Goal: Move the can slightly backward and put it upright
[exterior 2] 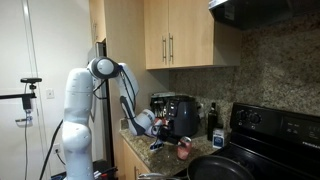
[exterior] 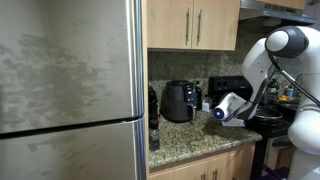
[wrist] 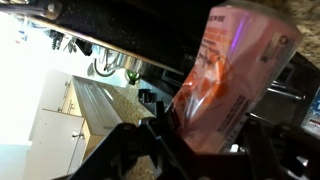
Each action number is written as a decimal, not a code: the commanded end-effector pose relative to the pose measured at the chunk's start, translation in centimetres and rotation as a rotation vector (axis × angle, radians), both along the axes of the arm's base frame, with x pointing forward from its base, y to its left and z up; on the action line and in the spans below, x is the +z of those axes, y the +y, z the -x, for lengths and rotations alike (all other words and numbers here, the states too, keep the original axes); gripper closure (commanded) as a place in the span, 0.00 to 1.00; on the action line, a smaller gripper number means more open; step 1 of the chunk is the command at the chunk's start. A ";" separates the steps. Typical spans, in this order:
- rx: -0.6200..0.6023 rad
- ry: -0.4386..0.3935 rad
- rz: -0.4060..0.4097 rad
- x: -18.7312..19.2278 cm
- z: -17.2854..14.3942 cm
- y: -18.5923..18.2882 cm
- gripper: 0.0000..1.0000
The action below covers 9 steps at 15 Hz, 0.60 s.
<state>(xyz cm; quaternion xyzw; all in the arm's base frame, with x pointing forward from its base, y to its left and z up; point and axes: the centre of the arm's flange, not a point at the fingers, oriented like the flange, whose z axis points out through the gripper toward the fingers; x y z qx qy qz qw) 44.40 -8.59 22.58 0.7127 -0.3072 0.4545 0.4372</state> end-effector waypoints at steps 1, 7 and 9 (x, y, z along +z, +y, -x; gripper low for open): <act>0.002 0.004 -0.004 -0.4 0.1 0.2 0.51; -0.006 -0.036 0.029 -2.7 0.0 0.3 0.76; -0.018 -0.078 0.042 -4.0 0.0 0.3 0.76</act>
